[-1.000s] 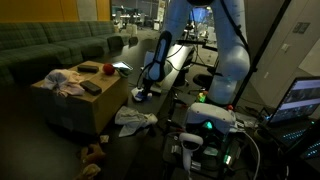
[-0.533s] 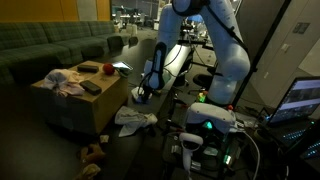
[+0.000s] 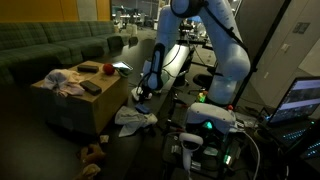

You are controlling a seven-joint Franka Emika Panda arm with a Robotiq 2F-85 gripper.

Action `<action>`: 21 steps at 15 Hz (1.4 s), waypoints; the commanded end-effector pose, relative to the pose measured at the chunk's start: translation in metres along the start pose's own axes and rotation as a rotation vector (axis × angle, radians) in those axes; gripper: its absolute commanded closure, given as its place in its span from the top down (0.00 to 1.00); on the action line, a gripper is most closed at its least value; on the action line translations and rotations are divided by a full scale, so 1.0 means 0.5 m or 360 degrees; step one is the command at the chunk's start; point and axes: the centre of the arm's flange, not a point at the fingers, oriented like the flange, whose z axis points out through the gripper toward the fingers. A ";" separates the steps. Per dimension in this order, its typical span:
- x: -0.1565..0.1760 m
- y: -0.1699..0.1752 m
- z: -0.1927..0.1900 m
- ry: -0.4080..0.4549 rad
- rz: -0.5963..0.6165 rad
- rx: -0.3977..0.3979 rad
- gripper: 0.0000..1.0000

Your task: Pick up all the objects that are on the box and put them on the table, then pick up the objects that are on the table and put them on the box

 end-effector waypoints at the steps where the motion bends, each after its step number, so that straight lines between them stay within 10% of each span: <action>1: -0.021 -0.040 -0.021 0.0001 0.0014 0.0054 1.00; 9: -0.094 -0.228 -0.020 -0.0074 -0.0158 0.0332 1.00; 21: -0.089 -0.309 0.044 0.0067 -0.0180 0.0333 1.00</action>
